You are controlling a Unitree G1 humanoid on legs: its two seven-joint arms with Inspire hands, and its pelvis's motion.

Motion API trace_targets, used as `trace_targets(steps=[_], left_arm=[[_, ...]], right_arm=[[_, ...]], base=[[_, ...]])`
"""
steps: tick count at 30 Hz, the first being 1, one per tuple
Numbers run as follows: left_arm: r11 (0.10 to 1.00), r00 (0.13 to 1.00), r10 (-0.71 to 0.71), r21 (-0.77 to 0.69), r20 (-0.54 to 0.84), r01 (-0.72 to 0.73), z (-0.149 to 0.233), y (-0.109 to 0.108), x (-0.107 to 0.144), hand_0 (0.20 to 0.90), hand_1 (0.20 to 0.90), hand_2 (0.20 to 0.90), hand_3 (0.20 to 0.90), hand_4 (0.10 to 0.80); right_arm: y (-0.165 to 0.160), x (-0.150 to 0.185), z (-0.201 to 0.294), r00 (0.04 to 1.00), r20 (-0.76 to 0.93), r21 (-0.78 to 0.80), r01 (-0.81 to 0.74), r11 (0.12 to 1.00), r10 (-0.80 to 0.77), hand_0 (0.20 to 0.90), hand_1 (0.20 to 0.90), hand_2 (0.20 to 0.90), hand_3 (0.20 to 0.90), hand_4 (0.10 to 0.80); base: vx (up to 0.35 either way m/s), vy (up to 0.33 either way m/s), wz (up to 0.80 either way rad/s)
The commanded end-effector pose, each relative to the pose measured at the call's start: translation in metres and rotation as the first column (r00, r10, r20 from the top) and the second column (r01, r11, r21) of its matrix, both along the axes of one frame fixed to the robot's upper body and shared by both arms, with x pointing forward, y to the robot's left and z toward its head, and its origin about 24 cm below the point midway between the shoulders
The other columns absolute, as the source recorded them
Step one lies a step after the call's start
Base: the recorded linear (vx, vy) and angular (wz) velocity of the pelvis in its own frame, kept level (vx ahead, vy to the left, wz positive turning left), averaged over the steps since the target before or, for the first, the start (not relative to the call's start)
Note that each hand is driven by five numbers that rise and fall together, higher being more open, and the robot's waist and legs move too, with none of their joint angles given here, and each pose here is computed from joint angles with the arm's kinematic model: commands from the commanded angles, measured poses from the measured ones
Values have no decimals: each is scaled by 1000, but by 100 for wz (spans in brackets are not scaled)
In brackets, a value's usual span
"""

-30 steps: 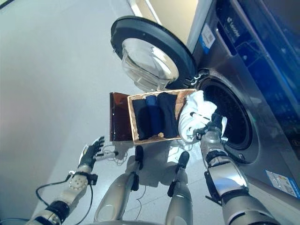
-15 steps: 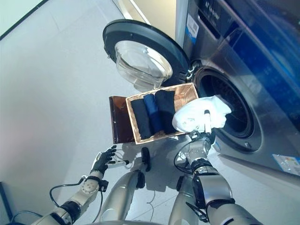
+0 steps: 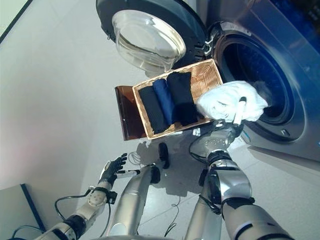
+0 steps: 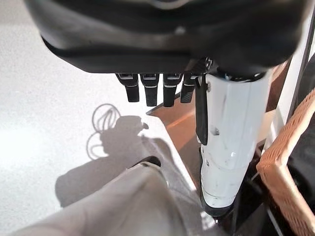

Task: Pick up the clothes and place them into the washing machine

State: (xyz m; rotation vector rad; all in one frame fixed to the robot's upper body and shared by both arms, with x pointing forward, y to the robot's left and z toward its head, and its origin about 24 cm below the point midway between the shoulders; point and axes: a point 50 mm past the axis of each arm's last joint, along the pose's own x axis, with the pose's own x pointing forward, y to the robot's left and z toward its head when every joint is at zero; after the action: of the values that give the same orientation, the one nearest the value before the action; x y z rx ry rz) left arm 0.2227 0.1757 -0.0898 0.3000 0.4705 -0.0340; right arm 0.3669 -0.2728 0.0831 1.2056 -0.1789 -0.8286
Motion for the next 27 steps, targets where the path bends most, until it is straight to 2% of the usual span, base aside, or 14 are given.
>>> trace_targets(steps=[1, 6, 9, 12, 14, 18, 19, 24, 25, 26, 27], left_arm=[[998, 996, 64, 9, 56, -64, 7, 21, 0, 900, 900, 900, 900, 800], [998, 996, 67, 16, 66, -68, 9, 26, 0, 900, 900, 900, 900, 800], [996, 992, 85, 15, 95, -87, 15, 32, 3, 900, 900, 900, 900, 800], [996, 990, 90, 10, 107, -91, 17, 31, 5, 900, 900, 900, 900, 800], [996, 989, 94, -1, 113, -94, 16, 29, 3, 900, 900, 900, 900, 800], [996, 990, 91, 0, 105, -92, 14, 28, -1, 900, 900, 900, 900, 800], [995, 988, 103, 9, 118, -104, 15, 31, -3, 900, 900, 900, 900, 800], [993, 978, 114, 3, 175, -116, 24, 33, 0, 900, 900, 900, 900, 800], [994, 977, 110, 5, 182, -113, 25, 32, 1, 900, 900, 900, 900, 800], [994, 977, 101, 10, 186, -105, 26, 32, 0, 900, 900, 900, 900, 800], [995, 977, 96, 13, 189, -100, 26, 31, 1, 900, 900, 900, 900, 800]], right_arm=[[-31, 14, 117, 943, 331, -189, 114, 975, -46, 200, 200, 200, 200, 300], [-62, 2, 174, 910, 403, -266, 222, 938, -101, 200, 200, 200, 200, 300], [-86, -17, 224, 885, 442, -349, 322, 880, -149, 200, 200, 200, 200, 300], [-91, -24, 242, 872, 462, -364, 352, 862, -161, 200, 200, 200, 200, 300], [-104, -43, 269, 829, 523, -369, 430, 824, -198, 200, 200, 200, 200, 300], [-107, -49, 279, 819, 529, -386, 463, 798, -220, 200, 200, 200, 200, 300], [-114, -59, 285, 813, 522, -416, 506, 756, -257, 200, 200, 200, 200, 300], [-123, -77, 300, 775, 554, -423, 577, 699, -304, 200, 200, 200, 200, 300], [-123, -79, 302, 769, 559, -422, 585, 693, -309, 510, 510, 510, 510, 522], [-124, -80, 302, 768, 557, -427, 591, 685, -316, 900, 900, 900, 900, 800], [-124, -81, 303, 768, 555, -429, 594, 681, -320, 900, 900, 900, 900, 800]], base=[[70, -4, 5], [37, -12, 11], [0, 7, 14], [-12, -13, 27], [-2, -4, 18], [5, 19, 15], [4, 44, 3], [1, 32, 4], [0, 0, 0], [0, 0, 0], [0, 0, 0]])
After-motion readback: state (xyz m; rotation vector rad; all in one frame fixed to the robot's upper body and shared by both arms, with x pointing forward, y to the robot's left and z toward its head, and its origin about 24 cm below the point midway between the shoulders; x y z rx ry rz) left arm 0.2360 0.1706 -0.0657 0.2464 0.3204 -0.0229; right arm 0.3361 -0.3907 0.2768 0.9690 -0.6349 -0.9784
